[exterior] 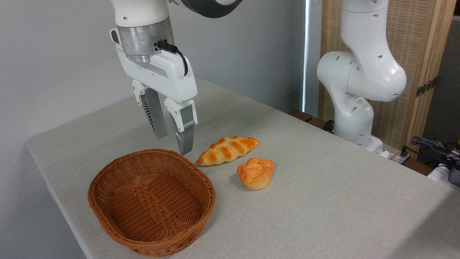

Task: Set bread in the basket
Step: 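Move the open gripper toward the small round orange bun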

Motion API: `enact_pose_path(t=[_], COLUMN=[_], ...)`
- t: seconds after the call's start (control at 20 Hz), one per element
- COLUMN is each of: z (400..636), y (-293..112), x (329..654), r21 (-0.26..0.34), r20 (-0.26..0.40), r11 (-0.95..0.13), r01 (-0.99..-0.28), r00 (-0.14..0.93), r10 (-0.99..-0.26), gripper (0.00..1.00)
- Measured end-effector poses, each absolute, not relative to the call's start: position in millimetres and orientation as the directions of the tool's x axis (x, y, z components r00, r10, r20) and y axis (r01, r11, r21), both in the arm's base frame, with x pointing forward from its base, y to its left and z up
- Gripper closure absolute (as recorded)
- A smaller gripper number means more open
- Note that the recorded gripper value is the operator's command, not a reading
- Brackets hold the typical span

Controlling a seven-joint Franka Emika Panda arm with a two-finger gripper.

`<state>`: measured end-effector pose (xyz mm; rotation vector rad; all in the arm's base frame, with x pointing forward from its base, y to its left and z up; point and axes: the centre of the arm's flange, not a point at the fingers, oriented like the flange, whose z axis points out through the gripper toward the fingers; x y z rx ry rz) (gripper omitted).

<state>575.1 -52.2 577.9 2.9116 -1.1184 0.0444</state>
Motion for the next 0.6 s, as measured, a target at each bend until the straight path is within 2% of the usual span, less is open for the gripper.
enact_pose_path(t=[0.6], z=[571.2], y=[-51.3], x=[572.8], r21=[0.009], r20=[0.020], r11=[-0.742], r01=[-0.670], r00=[0.742], r10=[-0.670], gripper=[0.00])
